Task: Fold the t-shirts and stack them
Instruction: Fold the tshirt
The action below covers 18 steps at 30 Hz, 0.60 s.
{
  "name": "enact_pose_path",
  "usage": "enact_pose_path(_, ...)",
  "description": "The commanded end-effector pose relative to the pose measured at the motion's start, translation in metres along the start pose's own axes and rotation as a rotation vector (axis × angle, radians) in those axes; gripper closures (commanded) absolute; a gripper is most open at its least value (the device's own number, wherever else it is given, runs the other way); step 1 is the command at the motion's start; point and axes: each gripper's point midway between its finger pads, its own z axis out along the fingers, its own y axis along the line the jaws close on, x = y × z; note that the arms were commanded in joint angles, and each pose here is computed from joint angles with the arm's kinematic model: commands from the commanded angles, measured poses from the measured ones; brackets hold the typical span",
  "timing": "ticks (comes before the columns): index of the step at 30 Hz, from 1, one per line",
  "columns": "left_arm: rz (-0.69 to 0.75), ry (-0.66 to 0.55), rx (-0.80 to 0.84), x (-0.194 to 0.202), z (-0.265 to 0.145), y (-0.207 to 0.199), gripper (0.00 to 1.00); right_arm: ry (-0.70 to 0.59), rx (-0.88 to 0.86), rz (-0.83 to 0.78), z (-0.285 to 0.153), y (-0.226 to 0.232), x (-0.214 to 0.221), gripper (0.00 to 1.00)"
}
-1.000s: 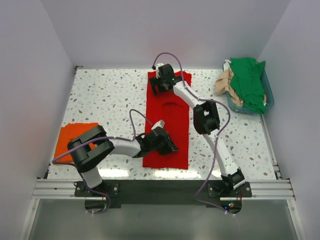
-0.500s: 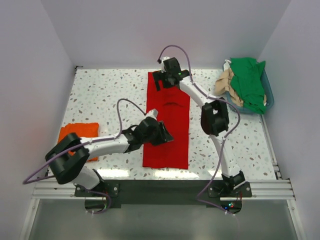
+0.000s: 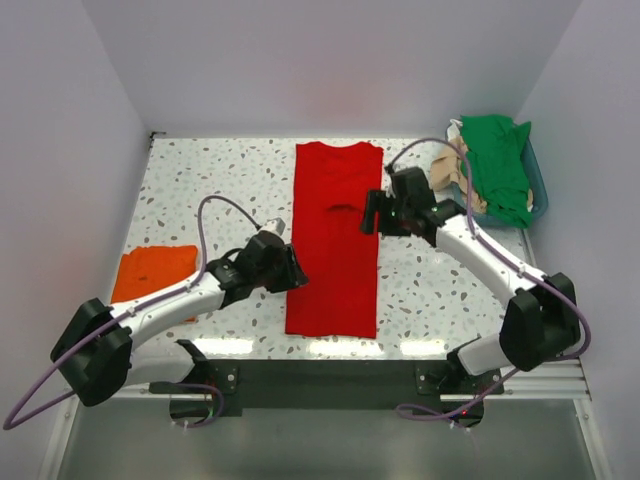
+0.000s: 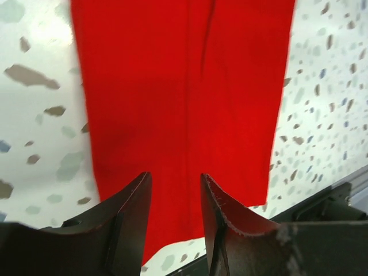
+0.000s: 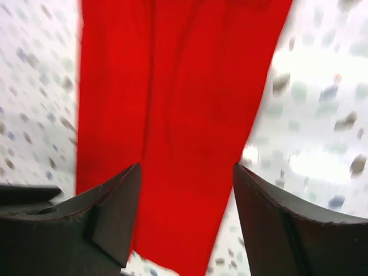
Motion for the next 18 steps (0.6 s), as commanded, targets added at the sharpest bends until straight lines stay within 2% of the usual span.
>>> enact_pose_path(1,0.061,0.033,-0.056,0.012,-0.014,0.021,0.57,0.116,-0.008,0.061,-0.008,-0.010,0.063,0.34)
enact_pose_path(4,0.061,0.062,-0.098,0.024,-0.016,0.037,0.58,0.154,0.012,0.022,-0.023,-0.009,0.103,0.43)
enact_pose_path(8,0.076,0.132,-0.139,0.044,-0.013,0.055,0.59,0.249,0.006,-0.049,-0.030,-0.001,0.165,0.46)
enact_pose_path(18,0.079,0.195,-0.114,0.068,-0.010,0.067,0.58,0.271,0.097,-0.133,-0.029,-0.007,0.207,0.47)
